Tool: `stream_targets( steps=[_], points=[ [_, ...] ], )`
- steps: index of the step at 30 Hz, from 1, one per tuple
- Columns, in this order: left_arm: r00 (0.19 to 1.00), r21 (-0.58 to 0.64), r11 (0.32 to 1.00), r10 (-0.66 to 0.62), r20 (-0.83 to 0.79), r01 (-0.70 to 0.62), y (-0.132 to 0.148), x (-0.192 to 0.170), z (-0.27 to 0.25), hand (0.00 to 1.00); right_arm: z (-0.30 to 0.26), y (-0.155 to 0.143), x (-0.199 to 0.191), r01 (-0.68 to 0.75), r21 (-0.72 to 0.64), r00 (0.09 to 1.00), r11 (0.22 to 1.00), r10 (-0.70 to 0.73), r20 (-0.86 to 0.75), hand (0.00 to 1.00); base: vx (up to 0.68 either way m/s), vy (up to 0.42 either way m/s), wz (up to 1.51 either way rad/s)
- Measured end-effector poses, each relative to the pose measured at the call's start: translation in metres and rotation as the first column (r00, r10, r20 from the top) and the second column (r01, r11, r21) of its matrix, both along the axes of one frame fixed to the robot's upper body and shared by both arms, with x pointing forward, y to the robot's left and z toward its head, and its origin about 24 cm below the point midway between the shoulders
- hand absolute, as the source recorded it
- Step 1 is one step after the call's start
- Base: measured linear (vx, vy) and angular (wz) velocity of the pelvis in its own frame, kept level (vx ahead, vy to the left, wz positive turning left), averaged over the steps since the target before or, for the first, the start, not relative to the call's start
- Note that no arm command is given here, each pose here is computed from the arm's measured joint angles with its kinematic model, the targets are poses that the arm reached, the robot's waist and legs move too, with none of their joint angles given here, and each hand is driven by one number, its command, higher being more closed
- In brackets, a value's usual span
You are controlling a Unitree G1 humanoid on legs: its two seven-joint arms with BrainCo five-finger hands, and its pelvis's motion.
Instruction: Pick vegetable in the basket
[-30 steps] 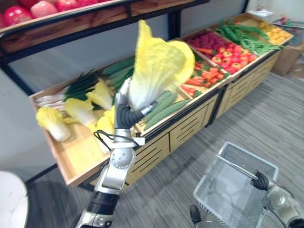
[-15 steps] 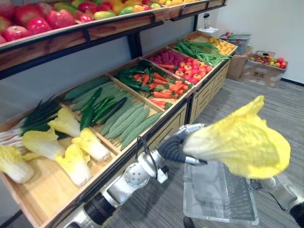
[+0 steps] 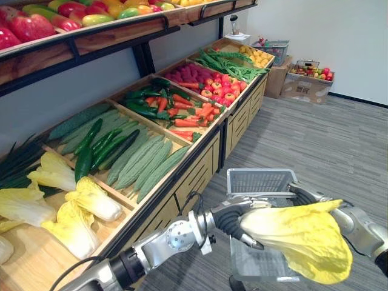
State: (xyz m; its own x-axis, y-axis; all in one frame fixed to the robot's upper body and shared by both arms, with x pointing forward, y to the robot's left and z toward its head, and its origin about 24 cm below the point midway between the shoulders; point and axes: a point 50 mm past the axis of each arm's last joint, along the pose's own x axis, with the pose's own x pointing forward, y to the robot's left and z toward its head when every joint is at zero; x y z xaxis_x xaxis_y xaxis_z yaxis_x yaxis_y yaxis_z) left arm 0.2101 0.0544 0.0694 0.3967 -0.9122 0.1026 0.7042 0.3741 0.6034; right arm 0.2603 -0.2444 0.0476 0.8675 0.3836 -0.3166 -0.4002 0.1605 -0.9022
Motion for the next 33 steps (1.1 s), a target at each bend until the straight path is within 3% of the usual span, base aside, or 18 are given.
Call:
stream_targets(
  steps=[12, 29, 30, 33],
  points=[
    [0.996, 0.168, 0.984, 0.065, -0.057, -0.055, -0.003, 0.009, -0.047, 1.0, 0.005, 0.013, 0.0, -0.041, 0.073, 0.999, 0.997, 0.042, -0.019, 1.0, -0.01, -0.045, 0.01],
    [0.978, 0.372, 0.906, 0.209, 0.02, -0.201, -0.009, 0.033, -0.088, 1.0, 0.006, 0.038, 0.005, -0.089, 0.171, 0.996, 0.981, 0.092, -0.013, 1.0, -0.02, -0.065, 0.0],
    [0.975, 0.39, 0.895, 0.221, 0.032, -0.216, -0.006, 0.035, -0.09, 0.0, 0.007, 0.038, 0.005, -0.09, 0.173, 0.996, 0.981, 0.093, -0.013, 1.0, -0.03, -0.061, 0.0],
    [0.969, 0.425, 0.872, 0.238, 0.061, -0.241, -0.005, 0.04, -0.094, 0.0, 0.007, 0.039, 0.005, -0.092, 0.179, 0.995, 0.98, 0.097, -0.02, 1.0, -0.03, -0.079, 0.0]
  ],
)
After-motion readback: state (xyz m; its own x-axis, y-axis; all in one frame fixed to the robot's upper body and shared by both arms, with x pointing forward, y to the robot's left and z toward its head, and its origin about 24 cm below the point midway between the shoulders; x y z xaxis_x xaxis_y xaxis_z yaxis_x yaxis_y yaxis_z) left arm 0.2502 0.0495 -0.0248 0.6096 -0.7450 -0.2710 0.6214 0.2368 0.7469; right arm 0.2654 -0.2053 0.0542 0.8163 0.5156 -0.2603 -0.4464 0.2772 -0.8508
